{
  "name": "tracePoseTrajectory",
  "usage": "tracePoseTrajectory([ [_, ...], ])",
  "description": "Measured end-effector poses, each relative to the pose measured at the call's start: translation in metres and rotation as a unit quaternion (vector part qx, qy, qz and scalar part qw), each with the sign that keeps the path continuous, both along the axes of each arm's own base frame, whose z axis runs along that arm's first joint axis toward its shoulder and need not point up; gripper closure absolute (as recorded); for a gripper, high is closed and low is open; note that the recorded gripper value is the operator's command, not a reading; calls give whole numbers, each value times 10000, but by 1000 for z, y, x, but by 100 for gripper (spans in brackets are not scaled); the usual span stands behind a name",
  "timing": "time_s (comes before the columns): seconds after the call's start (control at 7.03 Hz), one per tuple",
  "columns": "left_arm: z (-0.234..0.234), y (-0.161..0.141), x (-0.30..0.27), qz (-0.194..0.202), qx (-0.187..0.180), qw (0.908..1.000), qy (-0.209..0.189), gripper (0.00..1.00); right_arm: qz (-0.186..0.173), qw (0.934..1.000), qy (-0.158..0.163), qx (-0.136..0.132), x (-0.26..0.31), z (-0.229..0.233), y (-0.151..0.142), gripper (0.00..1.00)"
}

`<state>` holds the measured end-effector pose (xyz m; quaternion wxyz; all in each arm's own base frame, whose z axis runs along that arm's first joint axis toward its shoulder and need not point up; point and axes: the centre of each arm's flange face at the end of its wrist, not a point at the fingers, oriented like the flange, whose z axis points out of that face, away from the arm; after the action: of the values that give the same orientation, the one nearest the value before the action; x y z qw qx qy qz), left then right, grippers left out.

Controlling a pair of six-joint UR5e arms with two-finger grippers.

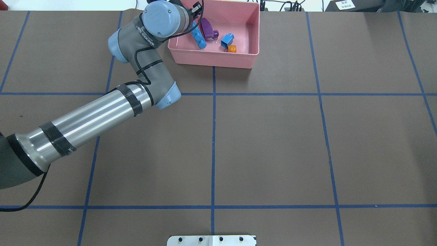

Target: Put all blocks into box

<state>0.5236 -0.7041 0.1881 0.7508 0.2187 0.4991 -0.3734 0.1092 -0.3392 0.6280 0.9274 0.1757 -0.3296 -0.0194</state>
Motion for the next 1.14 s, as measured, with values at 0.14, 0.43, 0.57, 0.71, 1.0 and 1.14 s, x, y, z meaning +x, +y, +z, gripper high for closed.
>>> tracePoseTrajectory([
  [0.14,-9,4,-2,36,53,10000,54,0,-8,10000,-25,61,2,-12,-18,100],
  [0.43,-34,16,-11,268,57,9994,202,0,-50,9997,-115,217,6,-54,-73,100],
  [0.57,-39,25,-20,414,-29,9989,214,0,-97,9994,-142,286,5,-85,-107,100],
  [0.71,-36,34,-33,556,-140,9982,198,0,-163,9990,-190,376,-7,-122,-143,100],
  [1.0,-14,46,-70,878,-290,9957,-71,0,-381,9968,-315,629,-56,-197,-212,100],
  [1.14,-2,50,-92,1018,-318,9937,-344,0,-480,9952,-381,769,-86,-232,-242,100],
])
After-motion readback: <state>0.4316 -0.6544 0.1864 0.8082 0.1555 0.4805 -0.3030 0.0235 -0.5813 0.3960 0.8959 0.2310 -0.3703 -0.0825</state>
